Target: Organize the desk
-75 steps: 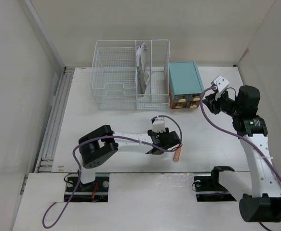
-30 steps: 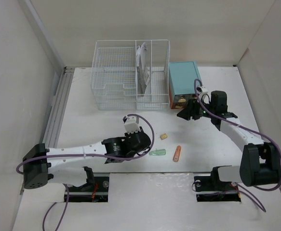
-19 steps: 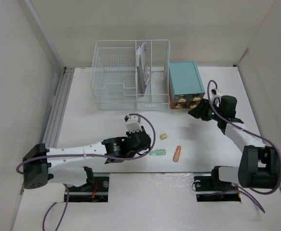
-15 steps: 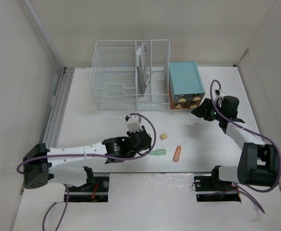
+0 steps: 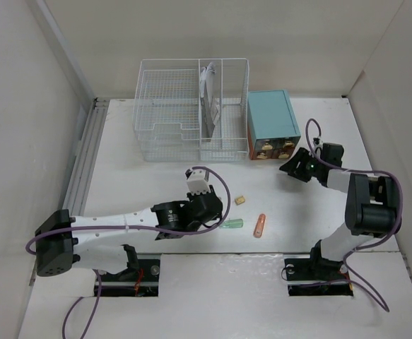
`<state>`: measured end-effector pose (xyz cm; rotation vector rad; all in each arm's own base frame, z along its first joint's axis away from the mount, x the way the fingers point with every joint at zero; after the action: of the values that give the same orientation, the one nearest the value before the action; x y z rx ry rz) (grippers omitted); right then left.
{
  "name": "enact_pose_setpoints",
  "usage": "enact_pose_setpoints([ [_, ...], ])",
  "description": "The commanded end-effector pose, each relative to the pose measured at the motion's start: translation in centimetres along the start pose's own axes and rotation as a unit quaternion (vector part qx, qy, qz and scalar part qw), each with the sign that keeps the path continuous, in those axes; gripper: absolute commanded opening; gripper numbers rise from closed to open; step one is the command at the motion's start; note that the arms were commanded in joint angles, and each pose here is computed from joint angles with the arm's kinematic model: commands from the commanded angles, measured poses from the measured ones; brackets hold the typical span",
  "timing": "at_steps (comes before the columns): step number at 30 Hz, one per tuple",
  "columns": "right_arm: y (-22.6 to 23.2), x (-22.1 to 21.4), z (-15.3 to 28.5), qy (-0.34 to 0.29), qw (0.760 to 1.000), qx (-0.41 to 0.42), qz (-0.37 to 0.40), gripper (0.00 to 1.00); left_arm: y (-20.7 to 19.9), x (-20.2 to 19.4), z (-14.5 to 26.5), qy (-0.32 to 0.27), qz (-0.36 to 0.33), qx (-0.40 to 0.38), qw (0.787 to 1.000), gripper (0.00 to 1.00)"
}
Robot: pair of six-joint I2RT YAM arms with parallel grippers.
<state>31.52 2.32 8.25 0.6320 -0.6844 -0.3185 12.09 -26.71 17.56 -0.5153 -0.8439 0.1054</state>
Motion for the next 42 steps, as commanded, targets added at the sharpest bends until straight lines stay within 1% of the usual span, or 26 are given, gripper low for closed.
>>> enact_pose_setpoints([
  [1, 1.2, 3.2, -0.6, -0.058, 0.998, 0.038, 0.011, 0.58, -1.1, 0.7, 0.2, -0.011, 0.004, -0.015, 1.0, 0.0],
  [5, 1.2, 3.5, -1.8, -0.053, 0.996, 0.065, -0.007, 0.61, -1.3, 0.8, 0.2, -0.011, 0.0, -0.015, 1.0, 0.0],
  [7, 1.0, 3.3, -2.4, -0.047, 0.996, 0.074, -0.024, 0.61, -1.3, 0.9, 0.1, -0.015, 0.0, -0.013, 1.0, 0.0],
  [13, 1.2, 4.7, -3.4, -0.07, 0.993, 0.095, -0.026, 0.61, -1.5, 0.9, 0.0, -0.015, -0.005, -0.013, 1.0, 0.0],
  [14, 0.9, 4.4, -3.7, -0.061, 0.993, 0.096, -0.038, 0.61, -1.2, 0.7, -0.2, -0.012, -0.011, -0.006, 1.0, 0.0],
  [22, 0.9, 5.5, -4.7, -0.092, 0.989, 0.113, -0.038, 0.6, -1.6, 0.7, -0.4, -0.011, -0.018, -0.005, 1.0, 0.0],
  [28, 1.5, 5.8, -4.1, -0.118, 0.984, 0.127, -0.044, 0.6, -1.6, 0.7, -0.4, -0.011, -0.018, -0.005, 1.0, 0.0],
  [32, 1.6, 5.8, -3.8, -0.134, 0.981, 0.132, -0.04, 0.54, -1.5, 0.5, -0.6, -0.009, -0.02, -0.001, 1.0, 0.0],
  [35, 1.7, 5.7, -3.5, -0.142, 0.98, 0.133, -0.041, 0.43, -1.5, 0.5, -0.6, -0.009, -0.02, -0.001, 1.0, 0.0],
  [36, 1.6, 5.4, -3.5, -0.139, 0.981, 0.131, -0.043, 0.37, -1.5, 0.5, -0.6, -0.009, -0.02, -0.001, 1.0, 0.0],
  [38, 1.4, 5.4, -3.2, -0.143, 0.98, 0.129, -0.045, 0.3, -1.5, 0.5, -0.6, -0.009, -0.02, -0.001, 1.0, 0.0],
  [40, 1.3, 5.7, -2.8, -0.149, 0.979, 0.129, -0.044, 0.26, -1.5, 0.5, -0.6, -0.009, -0.02, -0.001, 1.0, 0.0],
  [42, 1.3, 5.5, -2.4, -0.142, 0.98, 0.131, -0.048, 0.24, -1.4, 0.4, -0.6, -0.007, -0.023, 0.002, 1.0, 0.0],
])
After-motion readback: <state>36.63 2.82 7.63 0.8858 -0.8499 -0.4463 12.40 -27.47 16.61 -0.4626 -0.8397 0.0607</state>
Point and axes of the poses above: each gripper's point midway between its finger pads, its own z axis back along the fingers, its own y axis along the line the jaws close on, x = y × z, the point moved 7 cm from there along z, back along the fingers
